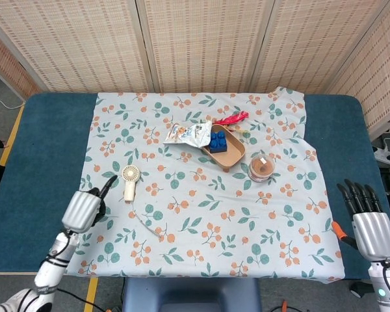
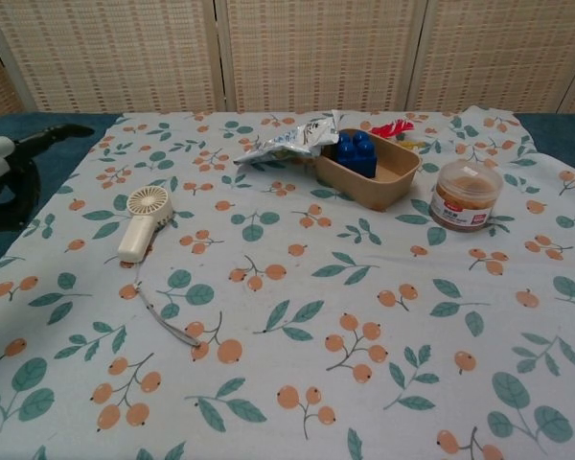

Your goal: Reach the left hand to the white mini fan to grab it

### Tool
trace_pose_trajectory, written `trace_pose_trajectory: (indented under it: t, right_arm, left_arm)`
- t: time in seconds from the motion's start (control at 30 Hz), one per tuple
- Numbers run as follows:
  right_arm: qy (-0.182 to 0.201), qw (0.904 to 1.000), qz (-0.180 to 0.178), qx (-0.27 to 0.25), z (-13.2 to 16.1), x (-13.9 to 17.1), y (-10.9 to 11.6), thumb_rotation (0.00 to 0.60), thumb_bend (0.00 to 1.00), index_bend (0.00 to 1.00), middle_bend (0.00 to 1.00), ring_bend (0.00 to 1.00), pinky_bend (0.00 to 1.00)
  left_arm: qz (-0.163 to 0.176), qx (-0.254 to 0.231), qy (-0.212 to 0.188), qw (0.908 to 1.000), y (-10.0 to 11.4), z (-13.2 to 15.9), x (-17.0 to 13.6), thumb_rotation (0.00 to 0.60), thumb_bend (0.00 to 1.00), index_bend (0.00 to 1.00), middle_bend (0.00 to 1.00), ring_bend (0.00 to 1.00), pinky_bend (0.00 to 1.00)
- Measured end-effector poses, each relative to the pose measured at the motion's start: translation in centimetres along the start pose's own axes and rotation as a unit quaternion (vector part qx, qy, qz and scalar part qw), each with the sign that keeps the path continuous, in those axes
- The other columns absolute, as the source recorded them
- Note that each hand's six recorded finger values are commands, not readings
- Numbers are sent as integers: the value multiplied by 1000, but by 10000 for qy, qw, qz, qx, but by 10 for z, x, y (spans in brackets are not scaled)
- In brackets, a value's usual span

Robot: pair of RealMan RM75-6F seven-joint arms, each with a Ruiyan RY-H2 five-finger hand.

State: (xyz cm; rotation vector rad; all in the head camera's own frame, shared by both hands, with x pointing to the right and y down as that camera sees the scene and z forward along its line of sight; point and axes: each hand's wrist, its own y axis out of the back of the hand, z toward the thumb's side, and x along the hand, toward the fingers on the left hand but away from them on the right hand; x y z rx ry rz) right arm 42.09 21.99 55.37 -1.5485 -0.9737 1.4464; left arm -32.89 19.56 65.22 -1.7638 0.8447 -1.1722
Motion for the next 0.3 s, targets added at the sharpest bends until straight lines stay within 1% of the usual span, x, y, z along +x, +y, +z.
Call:
trace_pose_trajectory:
  t: [0.07, 0.13, 0.2, 0.27, 0.3]
  right_arm:
    - [-24, 9999, 129, 41, 1, 2, -3, 600, 185, 0, 0, 0, 0]
    - [-12, 9998, 212, 43, 4, 3, -5, 600, 184, 0, 0, 0, 0]
    - [32, 9997, 223, 39, 6, 4, -6, 600, 184, 0, 0, 0, 0]
    - [95, 9997, 240, 35, 10, 6, -7, 600, 184, 0, 0, 0, 0]
    - [113, 9996, 254, 23, 11, 7, -8, 600, 184, 0, 0, 0, 0]
  left_arm:
    - [-87, -217, 149, 9996, 15, -8, -25, 600, 418, 0, 16, 0, 123]
    - [-65, -364, 379, 9986, 29, -19, -49, 600, 405, 0, 2, 0, 96]
    - [79, -416, 674, 9968, 42, -32, -75, 600, 396, 0, 0, 0, 70]
    - [233, -352, 933, 9947, 56, -46, -98, 600, 391, 0, 0, 0, 62]
    - [256, -296, 1035, 9939, 61, -53, -109, 600, 391, 0, 0, 0, 62]
